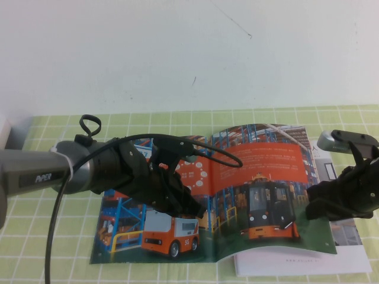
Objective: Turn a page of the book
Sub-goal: Open the closed book
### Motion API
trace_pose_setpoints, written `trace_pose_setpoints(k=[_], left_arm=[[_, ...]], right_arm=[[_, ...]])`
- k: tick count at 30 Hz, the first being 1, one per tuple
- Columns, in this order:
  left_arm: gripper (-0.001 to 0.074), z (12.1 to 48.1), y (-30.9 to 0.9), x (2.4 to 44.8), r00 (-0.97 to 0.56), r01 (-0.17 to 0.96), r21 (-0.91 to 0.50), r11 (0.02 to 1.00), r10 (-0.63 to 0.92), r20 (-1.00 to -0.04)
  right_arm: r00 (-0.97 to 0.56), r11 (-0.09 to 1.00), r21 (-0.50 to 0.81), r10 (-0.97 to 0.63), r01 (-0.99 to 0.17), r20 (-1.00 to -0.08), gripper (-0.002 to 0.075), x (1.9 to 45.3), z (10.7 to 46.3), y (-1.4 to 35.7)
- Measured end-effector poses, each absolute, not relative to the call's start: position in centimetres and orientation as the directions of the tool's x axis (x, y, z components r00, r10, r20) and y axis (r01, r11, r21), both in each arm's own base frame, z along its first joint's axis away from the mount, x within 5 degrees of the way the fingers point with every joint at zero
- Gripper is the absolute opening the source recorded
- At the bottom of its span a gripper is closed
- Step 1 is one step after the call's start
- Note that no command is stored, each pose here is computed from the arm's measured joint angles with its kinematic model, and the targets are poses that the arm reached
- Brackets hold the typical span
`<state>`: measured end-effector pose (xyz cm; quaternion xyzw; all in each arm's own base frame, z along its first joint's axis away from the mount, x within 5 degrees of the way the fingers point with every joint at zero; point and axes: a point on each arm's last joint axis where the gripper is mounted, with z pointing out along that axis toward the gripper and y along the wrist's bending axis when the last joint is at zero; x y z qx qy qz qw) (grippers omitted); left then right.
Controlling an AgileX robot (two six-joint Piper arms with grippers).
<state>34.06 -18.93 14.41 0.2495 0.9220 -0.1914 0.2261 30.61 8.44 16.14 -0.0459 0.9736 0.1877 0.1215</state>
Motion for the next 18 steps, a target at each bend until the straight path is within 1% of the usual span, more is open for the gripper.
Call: trace_pose_setpoints(k=[5,7,18], left_arm=[[-0.0004,14.41,-18.93,34.06,-0.775,0.544,-0.242,0.804,0.37,-0.511],[-0.0004,14.41,-18.93,34.06,-0.774,0.545,-0.241,0.803,0.372,-0.512],[-0.0004,14.41,-18.93,34.06,-0.774,0.545,-0.241,0.803,0.372,-0.512]], right_arm=[[-0.967,0.925,0.355,-0.044,-0.135,-0.252,0.0417,30.6,16.14,8.45],[-0.967,0.925,0.356,-0.043,-0.134,-0.252,0.0428,30.6,16.15,8.45],[-0.965,0.919,0.374,-0.022,-0.122,-0.262,0.0433,30.59,16.59,8.56]])
